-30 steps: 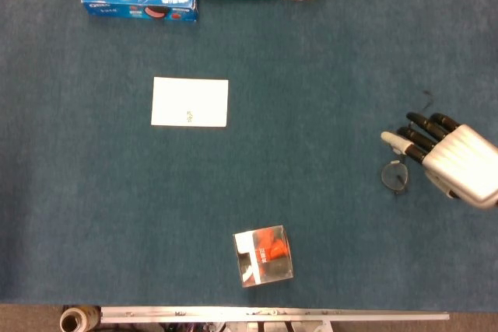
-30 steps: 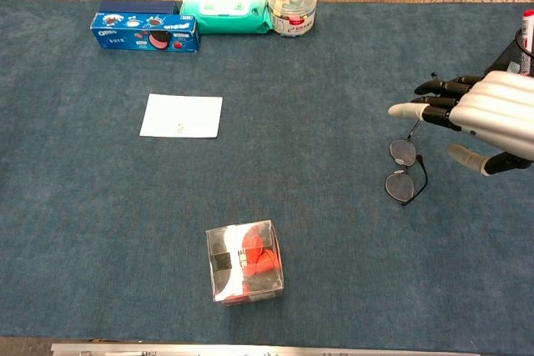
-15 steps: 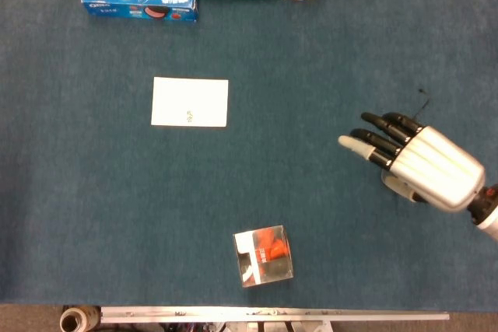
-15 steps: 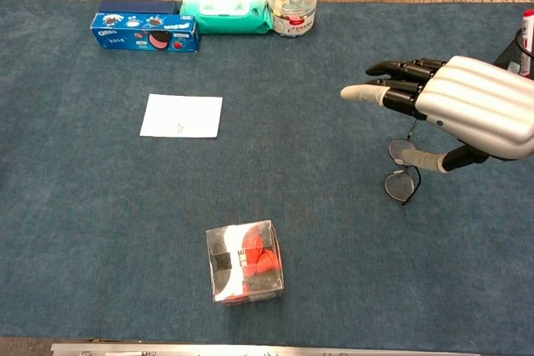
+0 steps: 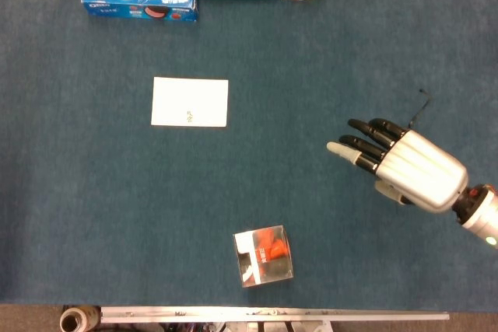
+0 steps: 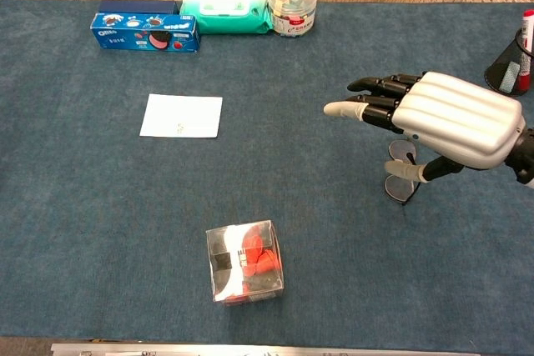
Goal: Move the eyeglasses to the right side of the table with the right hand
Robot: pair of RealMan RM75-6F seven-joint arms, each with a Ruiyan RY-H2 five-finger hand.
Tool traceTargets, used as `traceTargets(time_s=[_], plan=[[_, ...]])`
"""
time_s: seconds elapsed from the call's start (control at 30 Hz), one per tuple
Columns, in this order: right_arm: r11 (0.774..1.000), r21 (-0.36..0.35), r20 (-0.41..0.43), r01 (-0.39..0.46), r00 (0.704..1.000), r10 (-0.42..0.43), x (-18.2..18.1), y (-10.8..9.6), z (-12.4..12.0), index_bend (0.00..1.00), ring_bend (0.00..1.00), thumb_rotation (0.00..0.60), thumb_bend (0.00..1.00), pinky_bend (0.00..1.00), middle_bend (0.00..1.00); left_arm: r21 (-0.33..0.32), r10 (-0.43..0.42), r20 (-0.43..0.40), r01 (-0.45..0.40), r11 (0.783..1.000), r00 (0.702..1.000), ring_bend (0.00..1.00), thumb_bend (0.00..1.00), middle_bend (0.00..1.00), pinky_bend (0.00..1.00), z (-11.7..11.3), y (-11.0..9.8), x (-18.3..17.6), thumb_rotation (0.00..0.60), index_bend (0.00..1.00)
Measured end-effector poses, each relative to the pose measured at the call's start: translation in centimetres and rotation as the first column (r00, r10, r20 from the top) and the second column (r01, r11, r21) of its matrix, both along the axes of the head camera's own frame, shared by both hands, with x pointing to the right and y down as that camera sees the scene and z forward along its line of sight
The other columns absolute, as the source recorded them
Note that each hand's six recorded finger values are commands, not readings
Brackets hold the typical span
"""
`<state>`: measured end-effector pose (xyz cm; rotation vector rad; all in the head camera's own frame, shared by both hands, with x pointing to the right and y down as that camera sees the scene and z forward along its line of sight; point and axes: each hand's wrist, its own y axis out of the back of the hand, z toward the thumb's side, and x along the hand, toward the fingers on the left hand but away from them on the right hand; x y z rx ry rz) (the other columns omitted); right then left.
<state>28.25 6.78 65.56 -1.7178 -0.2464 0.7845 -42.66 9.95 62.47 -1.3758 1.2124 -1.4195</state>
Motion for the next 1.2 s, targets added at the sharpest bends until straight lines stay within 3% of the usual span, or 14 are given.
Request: traceTargets(time_s=[0.77,1.0,1.2], plan=[[0.997,-0.002,-0.154,-0.075,0.985,0.074,3.7,-2.2,4.7,0.11,0.09,0.6,0.27,0.22,0.22,-0.005,0.001,0.006,-0.001,1.0,1.0,0.25,0.13,0.38,0.46,0.1,-0.1,0.1,0.6,0.49],[0.996,-0.008,-0.155,-0.085,0.984,0.083,4.0,-2.5,5.3,0.11,0.09,0.6,0.27,0.22,0.23,-0.01,0.004,0.006,-0.004,1.0,1.0,0.25,0.13,0.38,0.46,0.2,0.2,0.0,0.6,0.49],[0.997,0.012,-0.113,-0.081,0.99,0.082,3.6,-2.8,4.3,0.12,0.09,0.6,0.27,0.22,0.24,-0.013,0.002,0.01,-0.002,1.0,1.0,0.25,0.13,0.38,0.47,0.3,0.1,0.0,0.6,0.49]])
